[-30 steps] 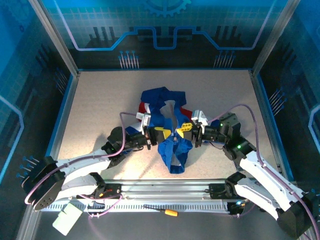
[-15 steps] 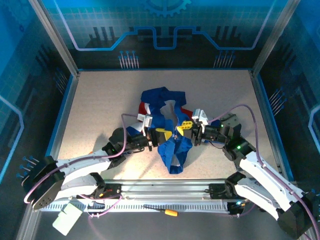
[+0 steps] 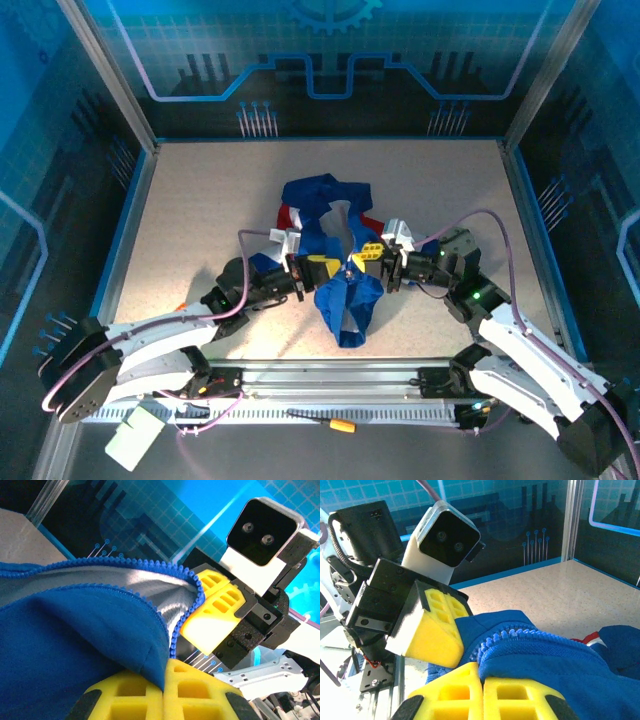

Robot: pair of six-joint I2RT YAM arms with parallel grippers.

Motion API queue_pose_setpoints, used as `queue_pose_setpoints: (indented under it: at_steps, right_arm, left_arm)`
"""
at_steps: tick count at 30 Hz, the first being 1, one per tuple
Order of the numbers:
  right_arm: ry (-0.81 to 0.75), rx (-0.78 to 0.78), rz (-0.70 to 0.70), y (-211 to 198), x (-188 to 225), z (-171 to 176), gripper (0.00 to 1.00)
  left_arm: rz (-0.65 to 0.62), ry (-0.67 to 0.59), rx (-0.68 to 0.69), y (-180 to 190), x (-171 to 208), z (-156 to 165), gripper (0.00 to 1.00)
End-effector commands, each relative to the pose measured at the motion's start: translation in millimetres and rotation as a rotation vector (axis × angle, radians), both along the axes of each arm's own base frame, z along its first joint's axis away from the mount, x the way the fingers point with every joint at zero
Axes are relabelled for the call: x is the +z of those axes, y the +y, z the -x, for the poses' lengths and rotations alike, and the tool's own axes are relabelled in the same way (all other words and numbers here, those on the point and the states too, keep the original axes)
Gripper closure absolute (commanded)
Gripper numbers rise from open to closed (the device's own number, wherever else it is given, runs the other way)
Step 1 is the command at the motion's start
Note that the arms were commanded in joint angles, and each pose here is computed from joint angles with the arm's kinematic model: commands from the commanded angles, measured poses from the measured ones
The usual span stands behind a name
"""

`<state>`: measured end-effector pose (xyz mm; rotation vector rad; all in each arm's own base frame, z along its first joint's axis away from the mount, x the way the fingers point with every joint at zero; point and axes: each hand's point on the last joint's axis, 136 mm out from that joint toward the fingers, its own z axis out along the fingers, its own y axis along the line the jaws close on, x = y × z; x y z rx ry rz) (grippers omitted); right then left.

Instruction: Zip up the jacket

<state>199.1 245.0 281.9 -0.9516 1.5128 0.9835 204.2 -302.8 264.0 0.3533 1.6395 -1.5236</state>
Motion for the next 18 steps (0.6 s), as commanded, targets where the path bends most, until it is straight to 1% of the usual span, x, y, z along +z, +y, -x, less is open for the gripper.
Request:
queue_pose_setpoints:
  at_steps: [1,9,18]
  right_arm:
    - [-0.054,0.005,-0.032,1.4,13.9,3.3,1.00]
    - [-0.052,-0.001,-0.023,2.0,12.6,3.0,1.00]
    - [-0.063,-0.016,0.005,2.9,8.1,2.8,1.00]
  left_arm:
    - [-0.006,-0.036,0.012,0.2,3.7,2.3,1.00]
    - [-0.003,-0.042,-0.013,-6.8,4.1,6.8,1.00]
    - [0.005,-0.049,0.015,-1.6,7.3,6.2,1.00]
